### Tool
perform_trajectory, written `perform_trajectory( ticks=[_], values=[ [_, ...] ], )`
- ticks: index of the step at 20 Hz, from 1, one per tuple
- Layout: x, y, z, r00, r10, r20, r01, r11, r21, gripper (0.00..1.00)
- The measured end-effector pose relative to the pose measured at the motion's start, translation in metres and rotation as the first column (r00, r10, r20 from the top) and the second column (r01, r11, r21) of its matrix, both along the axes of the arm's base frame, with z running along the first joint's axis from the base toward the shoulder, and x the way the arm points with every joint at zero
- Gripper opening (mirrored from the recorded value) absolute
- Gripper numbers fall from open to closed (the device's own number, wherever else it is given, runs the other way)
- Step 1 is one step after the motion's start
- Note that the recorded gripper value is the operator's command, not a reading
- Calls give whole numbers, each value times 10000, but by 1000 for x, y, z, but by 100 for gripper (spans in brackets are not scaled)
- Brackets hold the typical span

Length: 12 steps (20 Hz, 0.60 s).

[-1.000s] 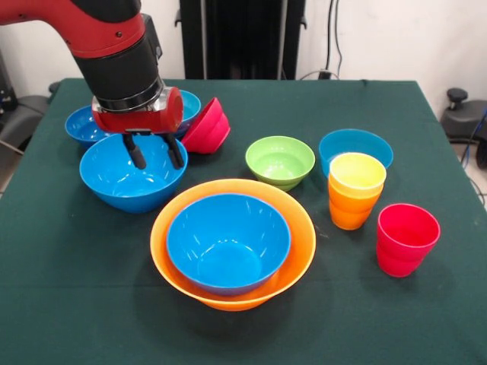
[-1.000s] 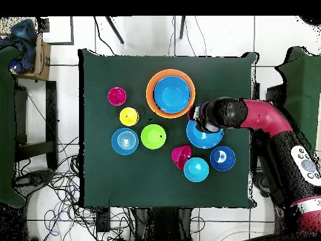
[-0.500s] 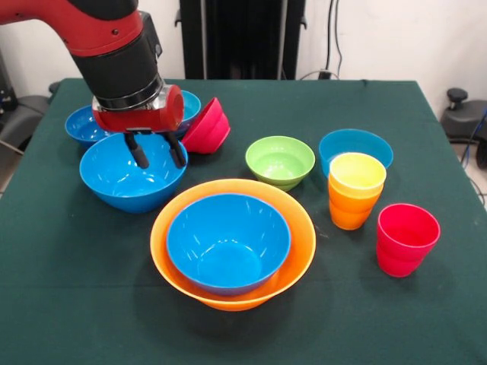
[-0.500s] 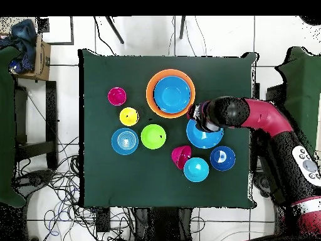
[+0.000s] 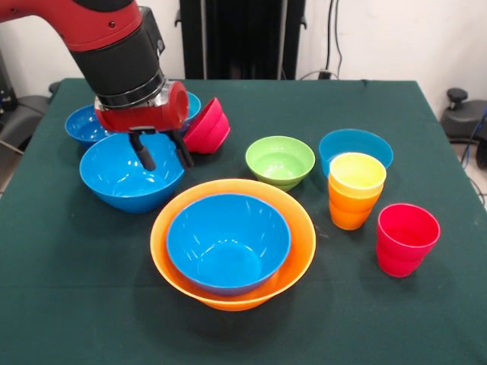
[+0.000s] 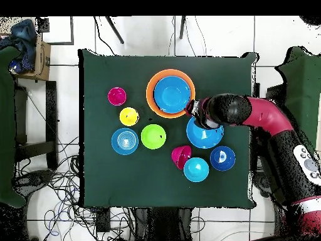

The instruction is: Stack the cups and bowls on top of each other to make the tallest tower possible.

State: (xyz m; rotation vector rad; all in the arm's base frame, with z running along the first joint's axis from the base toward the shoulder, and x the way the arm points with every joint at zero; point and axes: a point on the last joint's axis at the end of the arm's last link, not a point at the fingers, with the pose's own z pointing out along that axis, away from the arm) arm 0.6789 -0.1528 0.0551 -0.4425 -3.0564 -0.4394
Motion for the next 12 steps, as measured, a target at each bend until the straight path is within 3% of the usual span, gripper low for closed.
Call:
perform_trajectory(
  ticks=[12],
  values=[
    [5,7,-7,9990,-79,433,75,9999,76,100]
  ],
)
